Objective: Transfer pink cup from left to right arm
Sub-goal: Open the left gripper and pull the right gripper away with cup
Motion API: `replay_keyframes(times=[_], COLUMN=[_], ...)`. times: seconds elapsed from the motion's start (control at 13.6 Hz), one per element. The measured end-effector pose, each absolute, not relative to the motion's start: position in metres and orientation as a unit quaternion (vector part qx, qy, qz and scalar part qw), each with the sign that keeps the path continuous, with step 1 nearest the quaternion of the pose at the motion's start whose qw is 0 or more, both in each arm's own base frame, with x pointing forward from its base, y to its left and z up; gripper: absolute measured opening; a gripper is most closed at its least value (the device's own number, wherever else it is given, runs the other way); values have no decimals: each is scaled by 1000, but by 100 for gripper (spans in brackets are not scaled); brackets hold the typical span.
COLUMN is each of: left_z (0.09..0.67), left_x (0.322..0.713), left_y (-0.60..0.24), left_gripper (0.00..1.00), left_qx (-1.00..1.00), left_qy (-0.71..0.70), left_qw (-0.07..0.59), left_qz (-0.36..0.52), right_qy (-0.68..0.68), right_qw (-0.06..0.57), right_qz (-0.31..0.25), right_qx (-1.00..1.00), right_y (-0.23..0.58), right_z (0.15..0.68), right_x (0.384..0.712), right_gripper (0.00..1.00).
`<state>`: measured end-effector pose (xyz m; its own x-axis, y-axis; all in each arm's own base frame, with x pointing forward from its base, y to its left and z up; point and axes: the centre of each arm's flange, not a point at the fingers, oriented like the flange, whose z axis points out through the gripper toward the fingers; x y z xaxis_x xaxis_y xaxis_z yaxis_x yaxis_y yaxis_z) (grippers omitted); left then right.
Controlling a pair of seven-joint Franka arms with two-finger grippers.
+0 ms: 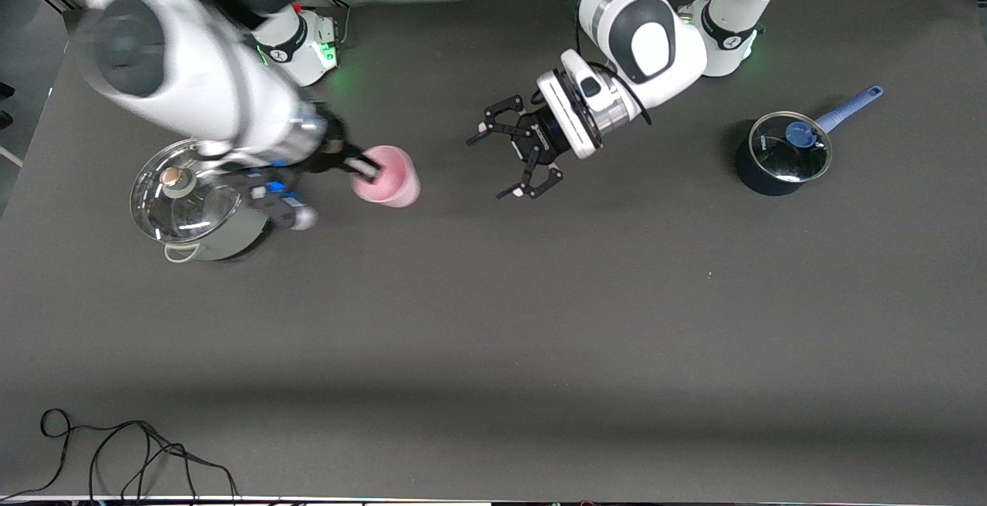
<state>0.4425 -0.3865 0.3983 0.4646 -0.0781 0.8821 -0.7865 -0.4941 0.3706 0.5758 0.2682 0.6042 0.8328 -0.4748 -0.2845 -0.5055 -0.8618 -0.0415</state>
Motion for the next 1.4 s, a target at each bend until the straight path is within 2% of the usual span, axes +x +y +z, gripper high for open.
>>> replay_keyframes(times=[0.37,0.59,0.81,1.11,1.4], left_z=[378,379,380,380,384], left_x=[470,516,538,560,582], left_y=[-354,-313,-291,-268,-246], left_gripper=[100,100,100,100,100], left_qx=[781,776,767,750,733], left_qy=[-269,-301,-330,-386,-436], left_qw=[377,320,286,237,193], left_qz=[419,453,470,483,486], right_qy=[126,67,53,59,62], right_qw=[51,26,26,25,22], right_qz=[115,116,125,122,107], right_qx=[-984,-991,-990,-991,-992], right_y=[100,54,40,31,15], right_z=[636,624,580,495,406], right_x=[590,594,605,618,614], right_gripper=[4,4,4,4,4])
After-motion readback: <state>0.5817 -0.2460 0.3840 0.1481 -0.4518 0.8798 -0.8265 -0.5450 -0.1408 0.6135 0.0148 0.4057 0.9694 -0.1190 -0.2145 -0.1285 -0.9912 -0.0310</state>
